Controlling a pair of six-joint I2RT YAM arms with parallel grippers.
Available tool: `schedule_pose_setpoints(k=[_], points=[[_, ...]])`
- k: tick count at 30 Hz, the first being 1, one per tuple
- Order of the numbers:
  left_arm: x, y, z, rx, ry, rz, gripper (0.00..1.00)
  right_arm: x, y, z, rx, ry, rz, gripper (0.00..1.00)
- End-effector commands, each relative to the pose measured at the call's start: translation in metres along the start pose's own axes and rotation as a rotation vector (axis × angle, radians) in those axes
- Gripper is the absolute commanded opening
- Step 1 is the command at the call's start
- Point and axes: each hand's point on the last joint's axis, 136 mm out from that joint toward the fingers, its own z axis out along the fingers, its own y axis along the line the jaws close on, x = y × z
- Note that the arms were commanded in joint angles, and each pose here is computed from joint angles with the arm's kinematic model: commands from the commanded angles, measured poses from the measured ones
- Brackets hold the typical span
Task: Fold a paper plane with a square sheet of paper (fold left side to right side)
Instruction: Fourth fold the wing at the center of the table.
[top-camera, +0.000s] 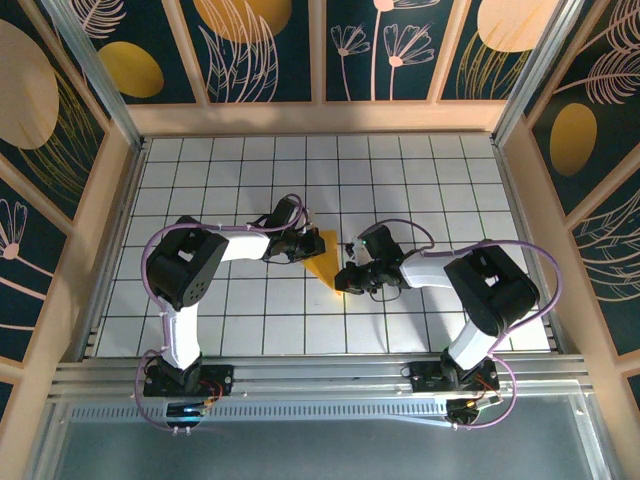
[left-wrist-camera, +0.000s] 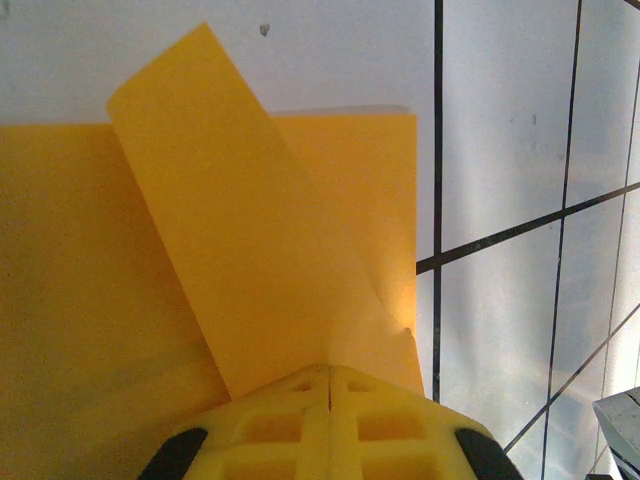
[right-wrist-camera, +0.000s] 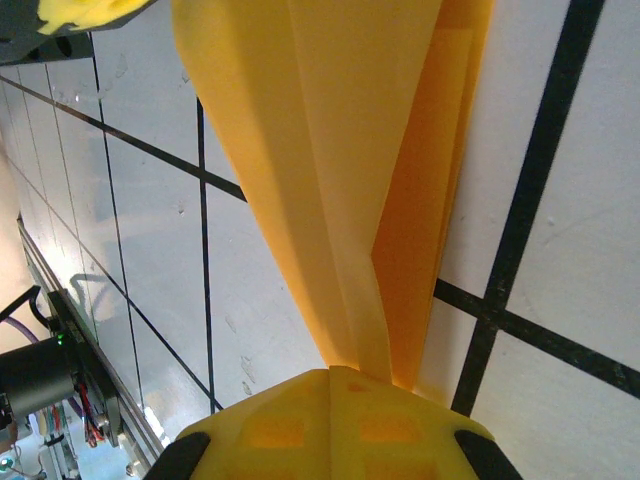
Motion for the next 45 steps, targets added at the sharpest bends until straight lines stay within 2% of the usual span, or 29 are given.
schedule_pose_setpoints(k=[1, 26, 36, 45], points=[[0.024, 0.043, 0.003, -0.156, 0.059, -0.044, 0.0, 0.015, -0.012, 0.002, 0.038, 0.037, 0.005, 0.0], [0.023, 0.043, 0.003, -0.159, 0.06, -0.042, 0.0, 0.022, -0.01, 0.002, 0.029, 0.057, 0.002, 0.0], [0.022, 0.042, 0.003, -0.158, 0.059, -0.04, 0.0, -0.011, 0.028, -0.014, -0.067, -0.035, -0.072, 0.0], [0.023, 0.042, 0.003, -0.157, 0.059, -0.041, 0.0, -0.024, 0.02, -0.001, -0.03, -0.035, -0.082, 0.0]])
